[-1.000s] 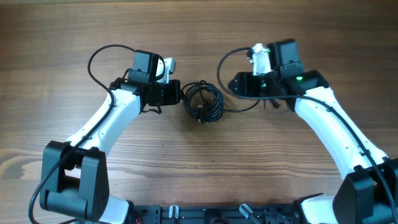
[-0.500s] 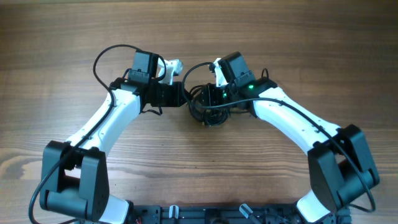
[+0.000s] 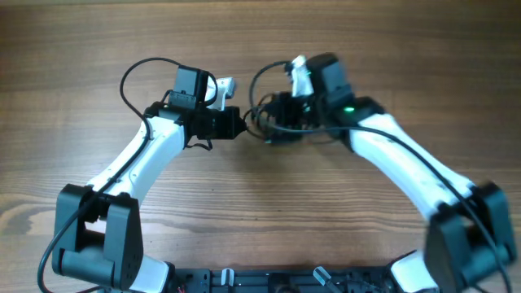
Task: Untangle cables
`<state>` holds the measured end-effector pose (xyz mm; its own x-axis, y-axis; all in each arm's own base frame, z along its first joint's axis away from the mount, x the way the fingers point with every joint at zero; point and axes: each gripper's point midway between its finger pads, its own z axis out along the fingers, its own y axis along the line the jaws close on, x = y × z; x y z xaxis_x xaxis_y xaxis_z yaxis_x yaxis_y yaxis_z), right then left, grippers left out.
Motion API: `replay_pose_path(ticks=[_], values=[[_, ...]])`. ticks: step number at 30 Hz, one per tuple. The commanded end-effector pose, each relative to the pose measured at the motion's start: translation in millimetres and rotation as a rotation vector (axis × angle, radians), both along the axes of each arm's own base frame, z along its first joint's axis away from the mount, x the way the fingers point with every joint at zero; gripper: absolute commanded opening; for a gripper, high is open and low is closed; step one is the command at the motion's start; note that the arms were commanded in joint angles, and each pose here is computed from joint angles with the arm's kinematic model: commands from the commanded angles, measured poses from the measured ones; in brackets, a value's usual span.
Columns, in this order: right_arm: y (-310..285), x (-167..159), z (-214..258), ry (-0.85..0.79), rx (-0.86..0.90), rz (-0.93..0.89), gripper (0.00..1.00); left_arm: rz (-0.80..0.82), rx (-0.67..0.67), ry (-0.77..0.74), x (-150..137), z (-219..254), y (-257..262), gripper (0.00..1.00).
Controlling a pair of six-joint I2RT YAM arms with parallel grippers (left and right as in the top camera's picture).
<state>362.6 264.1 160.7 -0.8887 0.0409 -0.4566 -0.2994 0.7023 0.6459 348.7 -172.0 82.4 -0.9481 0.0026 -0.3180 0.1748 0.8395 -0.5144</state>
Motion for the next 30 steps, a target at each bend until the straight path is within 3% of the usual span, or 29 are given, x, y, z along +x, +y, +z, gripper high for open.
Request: replay_pose_path(ticks=[1, 5, 9, 10, 11, 12, 14, 17, 23, 28, 29, 30], values=[[-11.5, -22.1, 92.0, -0.096, 0.240, 0.123, 0.04, 0.195, 0.155, 0.041, 7.6, -18.5, 32.9, 0.04], [-53.4, -35.9, 145.3, -0.134, 0.415, 0.187, 0.04, 0.237, 0.184, 0.049, 8.5, -20.8, 39.7, 0.04], [-65.7, -41.6, 149.7, -0.130, 0.460, 0.231, 0.04, 0.190, 0.121, 0.066, 3.6, -17.6, 27.4, 0.04], [-65.9, -42.3, 147.2, -0.127, 0.454, 0.232, 0.04, 0.105, 0.061, 0.059, -0.9, -12.0, 15.6, 0.11], [-68.9, -36.5, 137.8, -0.102, 0.422, 0.181, 0.04, -0.095, -0.094, 0.010, -12.1, 9.1, -7.3, 0.40], [-70.1, -34.0, 132.9, -0.087, 0.409, 0.161, 0.04, -0.201, -0.203, -0.031, -20.3, 27.4, -16.3, 0.49], [-69.5, -35.5, 126.5, -0.049, 0.407, 0.156, 0.04, -0.309, -0.305, -0.099, -29.4, 49.2, -20.0, 0.55], [-54.6, -48.0, 122.3, -0.006, 0.407, 0.196, 0.04, -0.470, -0.380, -0.185, -47.4, 62.2, -27.0, 0.56], [-22.6, -72.5, 121.6, 0.029, 0.409, 0.296, 0.04, -0.635, -0.542, -0.313, -68.0, 88.2, -38.4, 0.54], [-8.5, -87.6, 119.0, 0.063, 0.405, 0.343, 0.04, -0.657, -0.625, -0.344, -71.5, 102.2, -42.4, 0.50], [-5.7, -90.2, 118.9, 0.065, 0.404, 0.353, 0.04, -0.656, -0.621, -0.343, -71.2, 101.5, -42.3, 0.39], [-4.5, -91.4, 118.9, 0.065, 0.404, 0.357, 0.04, -0.654, -0.605, -0.342, -70.2, 99.0, -41.5, 0.06]])
